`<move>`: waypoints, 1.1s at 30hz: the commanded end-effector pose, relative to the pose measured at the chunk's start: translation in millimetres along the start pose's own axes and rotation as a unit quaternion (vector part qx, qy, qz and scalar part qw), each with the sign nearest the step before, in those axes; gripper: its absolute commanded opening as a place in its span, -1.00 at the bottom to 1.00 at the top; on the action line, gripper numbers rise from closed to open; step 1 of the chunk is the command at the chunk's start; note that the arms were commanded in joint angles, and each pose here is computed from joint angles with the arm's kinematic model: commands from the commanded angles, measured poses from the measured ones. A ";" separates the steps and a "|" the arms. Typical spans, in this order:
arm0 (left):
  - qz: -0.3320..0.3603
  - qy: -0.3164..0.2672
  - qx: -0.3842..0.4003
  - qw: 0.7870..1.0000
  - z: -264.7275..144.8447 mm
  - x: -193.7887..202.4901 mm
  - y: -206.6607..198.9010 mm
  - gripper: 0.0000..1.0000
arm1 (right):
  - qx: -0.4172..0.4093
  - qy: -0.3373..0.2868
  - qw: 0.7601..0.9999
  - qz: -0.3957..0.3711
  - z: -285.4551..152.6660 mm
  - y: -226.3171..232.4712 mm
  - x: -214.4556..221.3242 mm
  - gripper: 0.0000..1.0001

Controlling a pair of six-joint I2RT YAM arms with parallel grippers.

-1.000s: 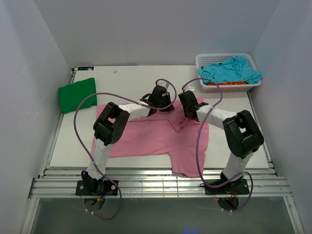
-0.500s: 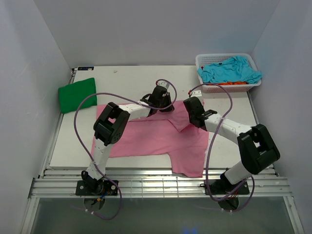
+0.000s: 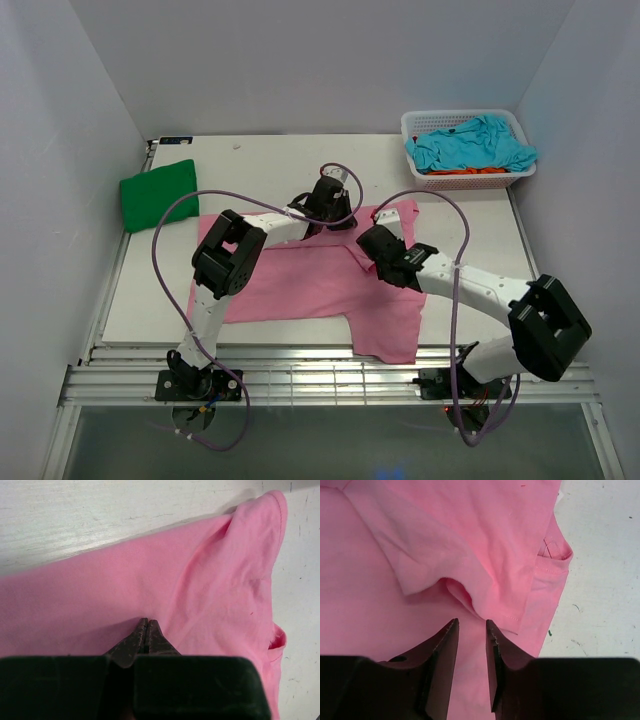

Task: Fold and stack the t-shirts
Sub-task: Fold the tshirt

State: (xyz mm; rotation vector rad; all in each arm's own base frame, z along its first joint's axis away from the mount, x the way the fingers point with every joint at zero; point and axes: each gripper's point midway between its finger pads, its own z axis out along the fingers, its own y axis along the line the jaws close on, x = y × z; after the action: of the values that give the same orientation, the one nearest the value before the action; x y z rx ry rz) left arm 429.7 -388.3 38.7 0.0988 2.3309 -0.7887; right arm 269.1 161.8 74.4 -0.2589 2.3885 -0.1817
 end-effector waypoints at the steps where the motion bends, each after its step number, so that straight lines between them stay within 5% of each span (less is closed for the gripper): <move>1: 0.013 -0.010 0.007 1.000 -9.0 -8.7 -11.0 -1.00 | 0.018 -0.015 0.999 0.024 -20.4 -10.3 0.2 -0.30; 8: 0.015 -0.014 0.008 1.000 -13.1 -13.4 -13.2 -1.00 | 0.006 -0.079 0.996 0.030 -26.0 -7.1 -28.1 -0.21; 19: 0.025 -0.014 -0.005 1.000 -19.7 -15.3 -11.0 -1.00 | -0.093 -0.050 0.994 0.016 0.1 46.0 -9.6 -0.26; 33: 0.029 -0.011 -0.012 0.999 -19.2 -11.1 -6.2 -1.00 | -0.125 -0.042 0.991 0.003 15.9 72.1 -11.1 -0.17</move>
State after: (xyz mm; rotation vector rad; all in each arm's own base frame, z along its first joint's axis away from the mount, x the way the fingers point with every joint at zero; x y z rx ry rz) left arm 425.4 -380.0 29.1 0.1286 2.3624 -0.7219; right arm 267.0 215.2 46.9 -0.3685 2.3663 0.0744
